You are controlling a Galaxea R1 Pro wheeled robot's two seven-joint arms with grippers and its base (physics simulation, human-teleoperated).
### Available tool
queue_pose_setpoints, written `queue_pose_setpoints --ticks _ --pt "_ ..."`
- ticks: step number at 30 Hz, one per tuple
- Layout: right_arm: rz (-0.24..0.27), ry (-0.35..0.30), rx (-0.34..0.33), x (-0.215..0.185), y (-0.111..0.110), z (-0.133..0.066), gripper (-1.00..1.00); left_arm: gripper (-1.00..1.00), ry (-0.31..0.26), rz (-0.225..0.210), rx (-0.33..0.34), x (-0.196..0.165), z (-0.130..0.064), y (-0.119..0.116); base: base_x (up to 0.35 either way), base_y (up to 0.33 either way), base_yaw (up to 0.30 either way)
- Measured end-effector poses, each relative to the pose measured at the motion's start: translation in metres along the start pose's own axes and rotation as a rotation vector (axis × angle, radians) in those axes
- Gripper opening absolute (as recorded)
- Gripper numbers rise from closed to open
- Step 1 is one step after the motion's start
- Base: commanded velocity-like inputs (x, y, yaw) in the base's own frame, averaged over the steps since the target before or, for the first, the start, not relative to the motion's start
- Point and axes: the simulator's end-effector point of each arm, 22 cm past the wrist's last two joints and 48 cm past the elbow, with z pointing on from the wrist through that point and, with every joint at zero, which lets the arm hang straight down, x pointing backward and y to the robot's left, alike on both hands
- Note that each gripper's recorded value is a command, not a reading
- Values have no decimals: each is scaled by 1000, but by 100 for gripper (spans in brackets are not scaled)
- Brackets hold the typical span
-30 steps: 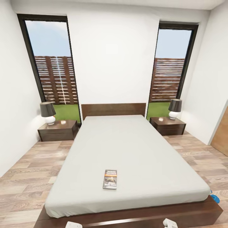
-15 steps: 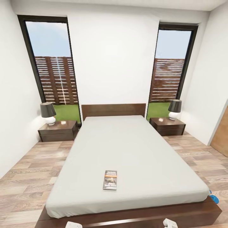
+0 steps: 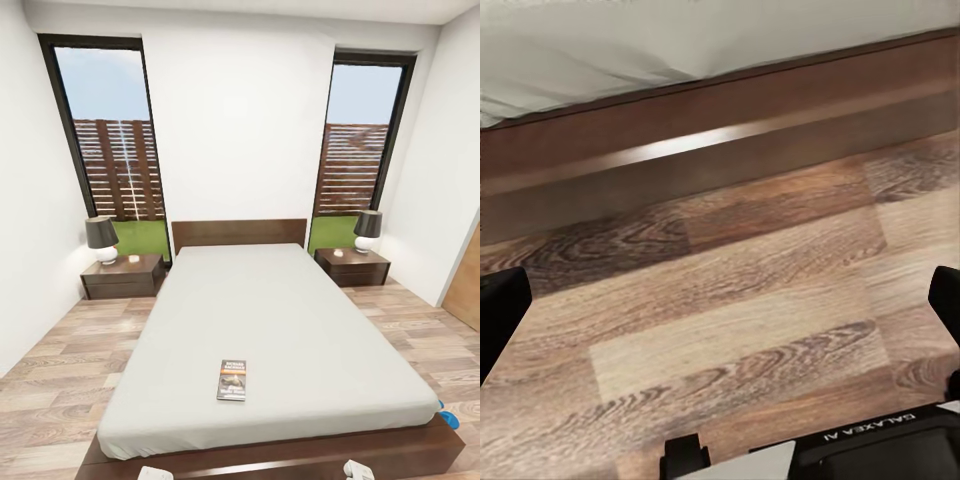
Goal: In the bedroom, move the book from the bed onto either nightstand, and place the two sandals side by side next to the bed.
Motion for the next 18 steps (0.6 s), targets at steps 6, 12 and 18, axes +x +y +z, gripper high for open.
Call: queue_pose_setpoints --ticks 6,12,18 --pt "0 0 0 0 3 -5 100 100 0 0 0 -1 -6 -1 0 0 0" --pt "0 0 0 0 5 -10 100 100 0 0 0 -2 -11 -2 0 0 0" --pt "0 0 0 0 7 -15 100 100 1 0 0 -3 -16 -3 0 0 0"
